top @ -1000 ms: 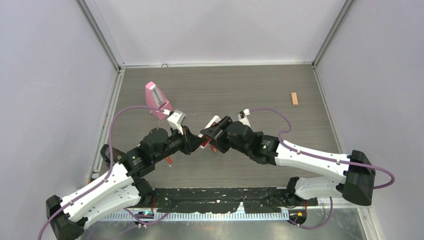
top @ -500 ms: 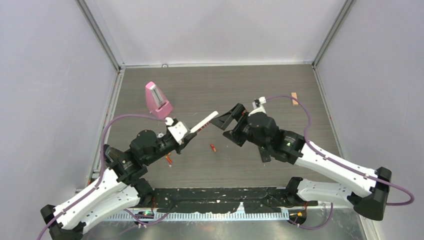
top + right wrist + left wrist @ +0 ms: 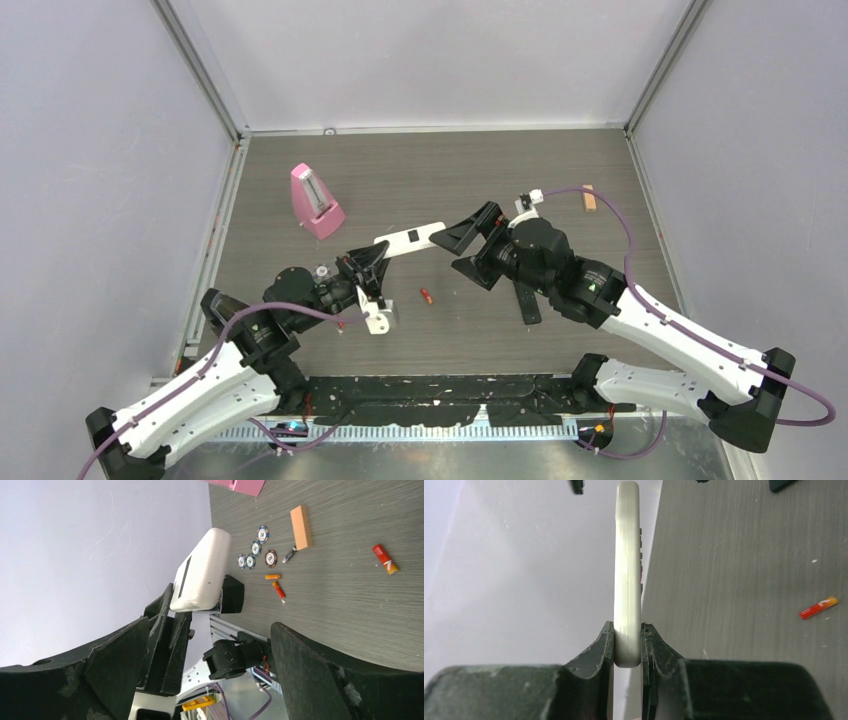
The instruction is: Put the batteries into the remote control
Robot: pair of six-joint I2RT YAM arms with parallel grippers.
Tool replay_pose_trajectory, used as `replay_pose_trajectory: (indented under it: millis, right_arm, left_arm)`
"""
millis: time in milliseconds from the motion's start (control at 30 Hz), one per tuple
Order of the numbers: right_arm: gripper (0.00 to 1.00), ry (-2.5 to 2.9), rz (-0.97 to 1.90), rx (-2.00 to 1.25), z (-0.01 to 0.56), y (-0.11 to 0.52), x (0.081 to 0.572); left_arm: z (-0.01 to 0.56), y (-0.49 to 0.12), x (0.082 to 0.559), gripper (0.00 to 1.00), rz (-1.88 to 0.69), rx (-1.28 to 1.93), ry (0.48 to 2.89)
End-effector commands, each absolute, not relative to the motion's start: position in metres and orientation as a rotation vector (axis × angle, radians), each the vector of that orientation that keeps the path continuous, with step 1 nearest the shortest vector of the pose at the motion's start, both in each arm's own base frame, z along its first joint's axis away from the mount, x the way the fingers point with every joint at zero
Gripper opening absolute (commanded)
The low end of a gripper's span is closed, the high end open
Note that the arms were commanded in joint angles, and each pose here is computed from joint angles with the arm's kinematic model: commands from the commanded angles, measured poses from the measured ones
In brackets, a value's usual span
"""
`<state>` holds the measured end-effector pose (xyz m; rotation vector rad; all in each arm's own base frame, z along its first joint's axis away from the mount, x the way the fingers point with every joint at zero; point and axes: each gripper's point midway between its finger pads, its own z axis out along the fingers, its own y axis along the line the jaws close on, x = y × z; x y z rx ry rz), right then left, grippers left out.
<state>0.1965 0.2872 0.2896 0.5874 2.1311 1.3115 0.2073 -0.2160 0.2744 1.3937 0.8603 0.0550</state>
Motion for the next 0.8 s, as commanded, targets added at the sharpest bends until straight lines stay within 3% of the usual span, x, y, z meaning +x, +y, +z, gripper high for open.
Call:
replay_pose_trajectory:
  millis: [0,67,367,567,667,767]
  right_arm:
    - [0.96,2.07,1.449,0.578,0.322,0.3,0.196]
    - [0.95,2.083,1.459,0.584,0.32,0.305,0.197]
    - [0.68,2.109,1.594,0.606,0.312,0.336,0.201]
    - [0.41,2.045,1.681,0.614,0.315,0.336,0.199]
    - [0.29,1.995,1.735,0.62,0.321,0.334,0.198]
    - [0.17,1.966,1.764,0.637,0.323,0.333,0.198]
  left_arm:
    - [0.314,-0.22,0.202,0.0,0.25,1.413,0.572]
    - [0.317,-0.219,0.199,0.0,0.297,1.427,0.509]
    - [0.319,-0.217,0.189,0.0,0.37,1.44,0.393]
    - [0.318,-0.217,0.185,0.01,0.315,1.43,0.42]
    - [0.317,-0.219,0.184,0.04,0.285,1.423,0.431]
    - [0.318,-0.219,0.181,0.16,0.22,1.397,0.472]
